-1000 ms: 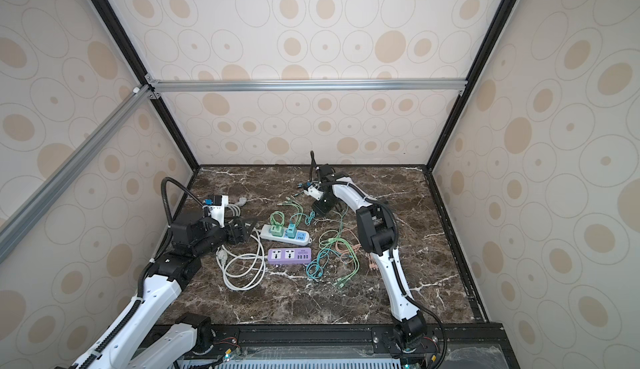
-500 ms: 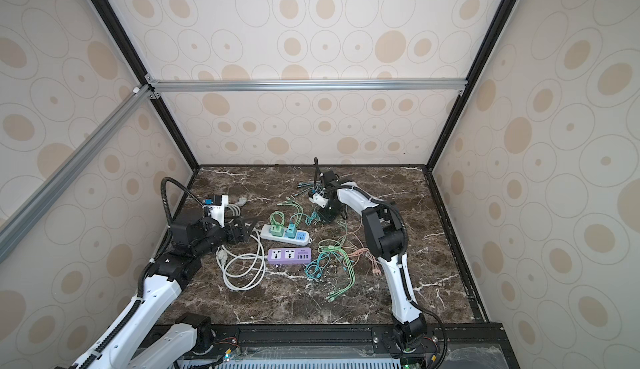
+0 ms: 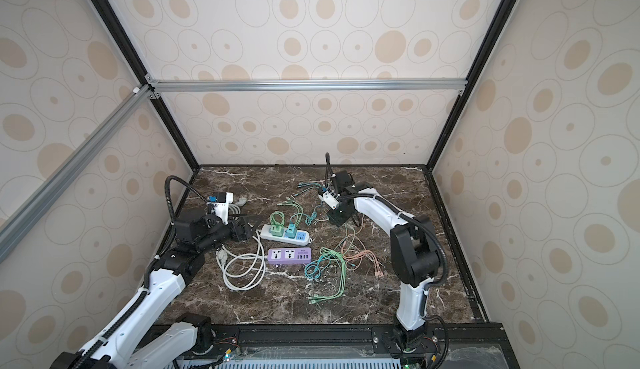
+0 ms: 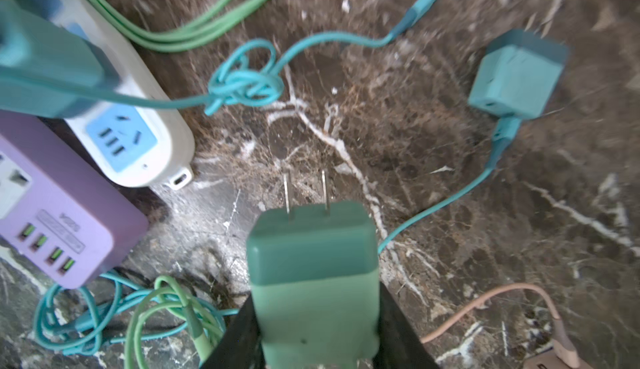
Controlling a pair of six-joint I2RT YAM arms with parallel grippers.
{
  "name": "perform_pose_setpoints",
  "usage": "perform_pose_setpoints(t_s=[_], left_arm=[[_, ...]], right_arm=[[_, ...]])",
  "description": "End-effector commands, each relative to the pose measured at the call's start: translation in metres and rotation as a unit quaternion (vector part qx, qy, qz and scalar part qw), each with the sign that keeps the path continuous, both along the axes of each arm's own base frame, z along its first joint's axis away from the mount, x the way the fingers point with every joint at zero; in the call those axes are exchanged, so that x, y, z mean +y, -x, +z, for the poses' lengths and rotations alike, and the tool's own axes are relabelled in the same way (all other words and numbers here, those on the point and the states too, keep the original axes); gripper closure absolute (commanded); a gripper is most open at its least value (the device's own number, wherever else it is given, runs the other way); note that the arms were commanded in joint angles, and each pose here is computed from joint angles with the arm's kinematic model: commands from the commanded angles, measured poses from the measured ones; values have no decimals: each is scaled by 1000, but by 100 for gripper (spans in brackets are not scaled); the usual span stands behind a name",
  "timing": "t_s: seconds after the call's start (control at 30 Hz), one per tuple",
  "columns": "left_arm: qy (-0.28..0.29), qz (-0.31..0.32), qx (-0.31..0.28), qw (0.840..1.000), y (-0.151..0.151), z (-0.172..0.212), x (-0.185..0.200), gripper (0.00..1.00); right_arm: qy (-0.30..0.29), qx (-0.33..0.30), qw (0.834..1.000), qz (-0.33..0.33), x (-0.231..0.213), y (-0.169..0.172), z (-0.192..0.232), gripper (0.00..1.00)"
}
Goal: Insert the plug
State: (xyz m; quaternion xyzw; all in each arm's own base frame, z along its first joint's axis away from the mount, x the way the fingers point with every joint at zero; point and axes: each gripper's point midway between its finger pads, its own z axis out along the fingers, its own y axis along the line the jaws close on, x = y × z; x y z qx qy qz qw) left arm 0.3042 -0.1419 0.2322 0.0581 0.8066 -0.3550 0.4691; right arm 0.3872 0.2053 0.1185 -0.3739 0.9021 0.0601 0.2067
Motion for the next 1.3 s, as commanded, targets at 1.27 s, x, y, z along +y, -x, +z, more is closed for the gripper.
perform_pose_setpoints(t_s=[1.27], left_arm=[[102,-274,6,956,36,43,-125,33]], right_arm=[[-76,-308,928,196,98,84,136,75]])
